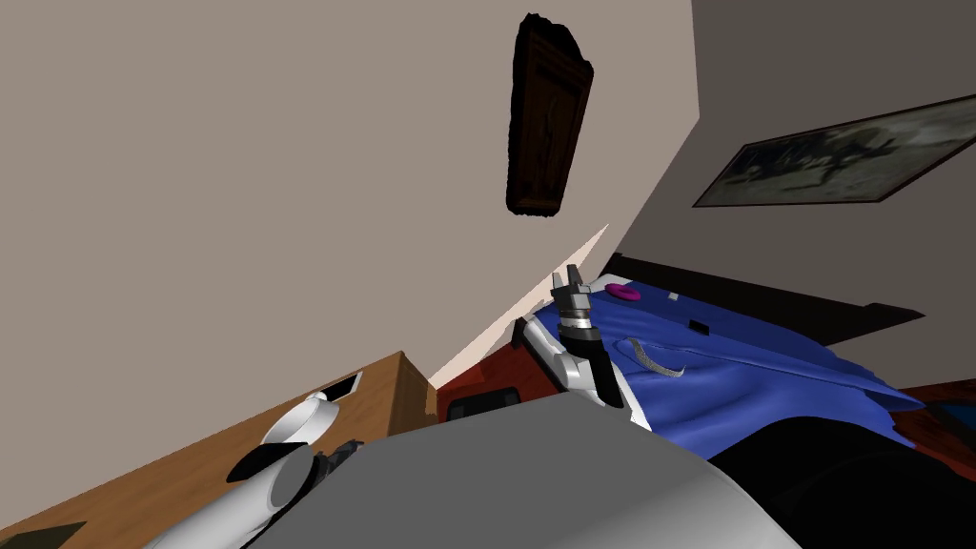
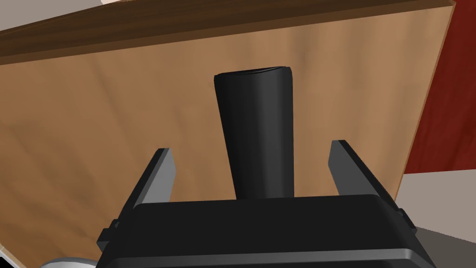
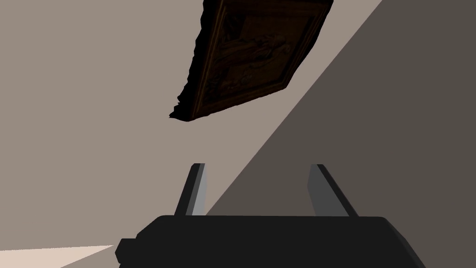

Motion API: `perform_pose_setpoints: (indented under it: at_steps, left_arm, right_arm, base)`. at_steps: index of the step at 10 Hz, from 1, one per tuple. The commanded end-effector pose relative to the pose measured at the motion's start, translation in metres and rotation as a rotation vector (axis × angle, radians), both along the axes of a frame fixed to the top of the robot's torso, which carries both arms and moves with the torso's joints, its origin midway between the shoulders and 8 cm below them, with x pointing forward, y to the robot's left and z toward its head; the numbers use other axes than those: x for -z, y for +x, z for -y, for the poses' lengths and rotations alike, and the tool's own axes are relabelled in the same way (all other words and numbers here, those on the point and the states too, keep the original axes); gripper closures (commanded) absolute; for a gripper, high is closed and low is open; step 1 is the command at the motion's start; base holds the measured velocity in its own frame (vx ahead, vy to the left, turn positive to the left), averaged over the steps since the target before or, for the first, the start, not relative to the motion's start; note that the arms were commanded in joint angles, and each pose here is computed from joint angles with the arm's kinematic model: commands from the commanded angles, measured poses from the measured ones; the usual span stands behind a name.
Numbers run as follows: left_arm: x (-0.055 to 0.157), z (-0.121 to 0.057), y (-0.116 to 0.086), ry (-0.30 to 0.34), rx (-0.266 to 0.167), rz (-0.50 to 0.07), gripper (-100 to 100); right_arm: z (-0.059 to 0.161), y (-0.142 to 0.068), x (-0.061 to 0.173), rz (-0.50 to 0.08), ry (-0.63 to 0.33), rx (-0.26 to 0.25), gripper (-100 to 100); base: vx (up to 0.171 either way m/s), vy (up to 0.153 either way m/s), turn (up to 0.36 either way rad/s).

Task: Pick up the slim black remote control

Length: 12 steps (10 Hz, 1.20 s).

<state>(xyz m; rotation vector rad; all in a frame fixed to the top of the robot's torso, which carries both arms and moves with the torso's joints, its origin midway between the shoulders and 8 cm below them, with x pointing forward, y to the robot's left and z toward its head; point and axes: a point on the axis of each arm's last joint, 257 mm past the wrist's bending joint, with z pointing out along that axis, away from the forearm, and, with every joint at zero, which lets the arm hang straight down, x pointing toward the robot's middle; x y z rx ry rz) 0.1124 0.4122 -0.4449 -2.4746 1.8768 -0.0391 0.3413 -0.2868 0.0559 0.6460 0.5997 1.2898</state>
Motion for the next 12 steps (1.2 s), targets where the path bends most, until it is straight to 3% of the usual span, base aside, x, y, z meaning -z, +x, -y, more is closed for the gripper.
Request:
perform_pose_setpoints:
  at_steps: [1,2,6,7,8,11,12]
  left_arm:
    - [0.0,0.0,0.0,0.0,0.0,0.0,-100]
    - [0.0,0.0,0.0,0.001,0.0,0.001,100]
    - [0.0,0.0,0.0,0.0,-0.002,0.0,100]
    - [0.0,0.0,0.0,0.0,-0.002,0.0,0]
    - [-0.007,-0.001,-0.001,0.0,0.003,0.002,100]
    - [-0.014,0.001,-0.002,0.001,0.006,0.003,100]
    - [-0.015,0.001,-0.003,0.001,0.006,0.002,0]
  right_arm:
    - [0.0,0.0,0.0,0.0,0.0,0.0,0]
    - [0.0,0.0,0.0,0.0,0.0,0.0,0]
    - [0.0,0.0,0.0,0.0,0.0,0.0,0]
    - [0.0,0.0,0.0,0.0,0.0,0.0,0]
    - [0.0,0.0,0.0,0.0,0.0,0.0,0]
    - [0.0,0.0,0.0,0.0,0.0,0.0,0]
    - [0.0,0.0,0.0,0.0,0.0,0.0,0]
  base:
    - [0.0,0.0,0.0]
    - [0.0,0.0,0.0]
    - [-0.001,0.0,0.005]
    - [0.0,0.0,0.0]
    - [0.012,0.002,0.012]
    - [0.016,0.003,0.015]
    - [0.0,0.0,0.0]
